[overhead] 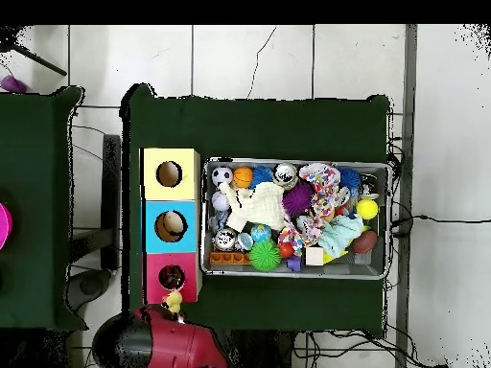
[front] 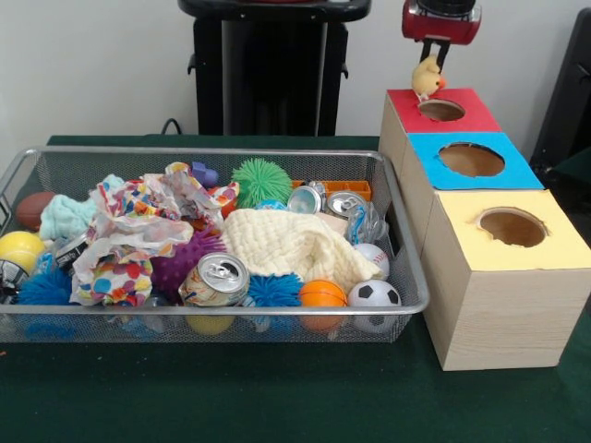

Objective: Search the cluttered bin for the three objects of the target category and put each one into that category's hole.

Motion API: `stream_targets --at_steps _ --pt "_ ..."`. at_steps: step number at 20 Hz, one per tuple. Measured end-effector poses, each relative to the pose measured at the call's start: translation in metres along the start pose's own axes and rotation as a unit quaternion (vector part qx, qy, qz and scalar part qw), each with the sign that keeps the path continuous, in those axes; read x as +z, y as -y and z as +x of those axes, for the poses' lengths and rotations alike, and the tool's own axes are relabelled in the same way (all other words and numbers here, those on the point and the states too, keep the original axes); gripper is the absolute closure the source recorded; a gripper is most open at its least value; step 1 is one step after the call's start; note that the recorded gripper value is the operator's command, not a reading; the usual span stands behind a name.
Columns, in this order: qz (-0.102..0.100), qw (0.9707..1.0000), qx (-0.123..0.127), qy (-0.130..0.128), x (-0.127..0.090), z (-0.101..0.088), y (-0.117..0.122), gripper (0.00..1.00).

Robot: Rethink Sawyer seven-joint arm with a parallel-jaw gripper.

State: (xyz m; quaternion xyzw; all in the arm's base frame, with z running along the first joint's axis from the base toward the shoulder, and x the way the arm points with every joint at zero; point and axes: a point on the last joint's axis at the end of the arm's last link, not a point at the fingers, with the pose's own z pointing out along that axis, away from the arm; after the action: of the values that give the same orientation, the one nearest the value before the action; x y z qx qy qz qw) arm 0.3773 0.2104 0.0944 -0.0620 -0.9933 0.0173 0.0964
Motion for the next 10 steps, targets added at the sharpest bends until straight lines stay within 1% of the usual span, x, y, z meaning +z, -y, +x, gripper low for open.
stream_targets --at_steps 2,4,10 --pt "0.000 1.0000 -0.004 -0.005 -0.003 -0.003 -0.002 1.00" --pt "0.000 0.9999 -0.010 -0.007 -0.009 -0.011 -0.006 1.00" --pt "-0.005 0.9997 -0.024 0.005 -0.029 -0.039 -0.015 1.00"
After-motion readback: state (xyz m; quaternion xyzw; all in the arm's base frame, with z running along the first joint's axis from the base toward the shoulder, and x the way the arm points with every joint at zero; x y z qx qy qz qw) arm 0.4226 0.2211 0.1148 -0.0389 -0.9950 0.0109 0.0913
